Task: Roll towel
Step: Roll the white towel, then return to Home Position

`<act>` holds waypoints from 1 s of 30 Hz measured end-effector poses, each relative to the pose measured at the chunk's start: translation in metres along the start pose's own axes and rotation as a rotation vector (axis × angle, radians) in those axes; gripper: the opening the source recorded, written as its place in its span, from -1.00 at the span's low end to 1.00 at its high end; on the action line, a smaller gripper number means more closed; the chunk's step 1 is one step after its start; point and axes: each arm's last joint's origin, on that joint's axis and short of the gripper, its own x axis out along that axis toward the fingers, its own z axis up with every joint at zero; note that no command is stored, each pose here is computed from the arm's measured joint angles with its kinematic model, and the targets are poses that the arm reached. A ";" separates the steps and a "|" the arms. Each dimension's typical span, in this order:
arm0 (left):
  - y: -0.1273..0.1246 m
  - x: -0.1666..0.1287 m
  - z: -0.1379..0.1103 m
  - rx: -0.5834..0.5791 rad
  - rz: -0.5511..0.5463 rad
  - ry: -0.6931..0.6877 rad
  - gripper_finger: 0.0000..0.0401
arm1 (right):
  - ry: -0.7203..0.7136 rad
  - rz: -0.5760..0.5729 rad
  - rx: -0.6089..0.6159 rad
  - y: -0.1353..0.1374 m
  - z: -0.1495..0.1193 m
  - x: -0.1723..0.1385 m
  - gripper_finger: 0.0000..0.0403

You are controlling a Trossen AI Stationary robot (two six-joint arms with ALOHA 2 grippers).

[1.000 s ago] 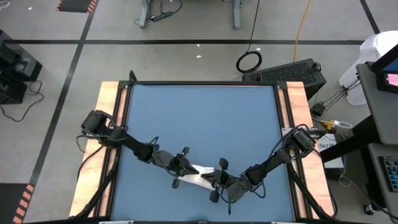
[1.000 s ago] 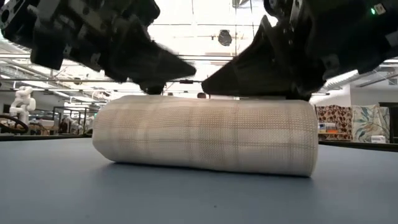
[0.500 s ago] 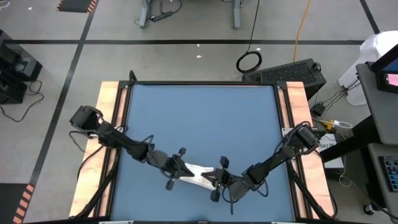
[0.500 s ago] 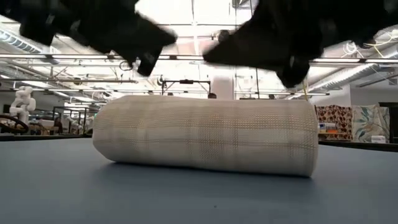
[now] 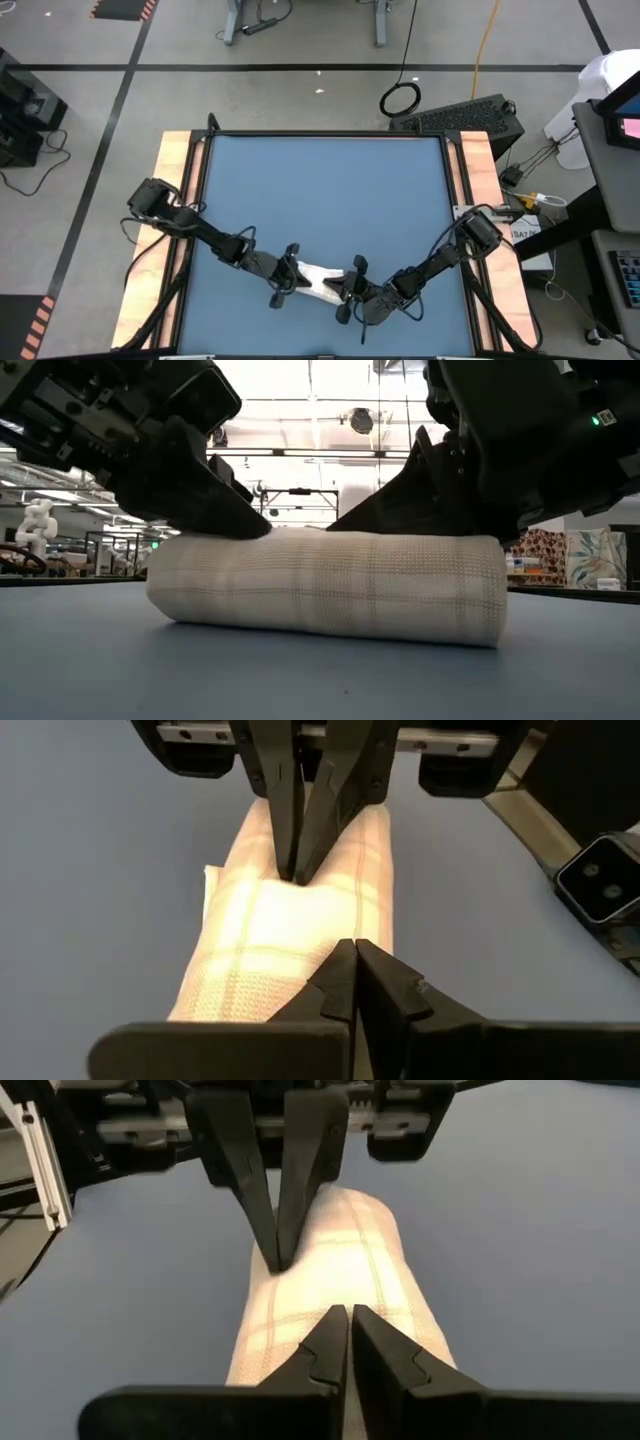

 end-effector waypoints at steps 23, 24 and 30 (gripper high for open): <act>-0.004 -0.084 0.074 0.180 0.147 -0.183 -0.93 | -0.004 0.119 -0.299 -0.003 0.117 -0.061 -0.94; -0.003 -0.091 0.078 0.191 0.197 -0.197 -0.93 | -0.010 0.112 -0.340 -0.006 0.126 -0.068 -0.94; -0.001 -0.122 0.097 0.220 0.330 -0.302 -0.93 | 0.031 0.147 -0.520 -0.032 0.168 -0.107 -0.94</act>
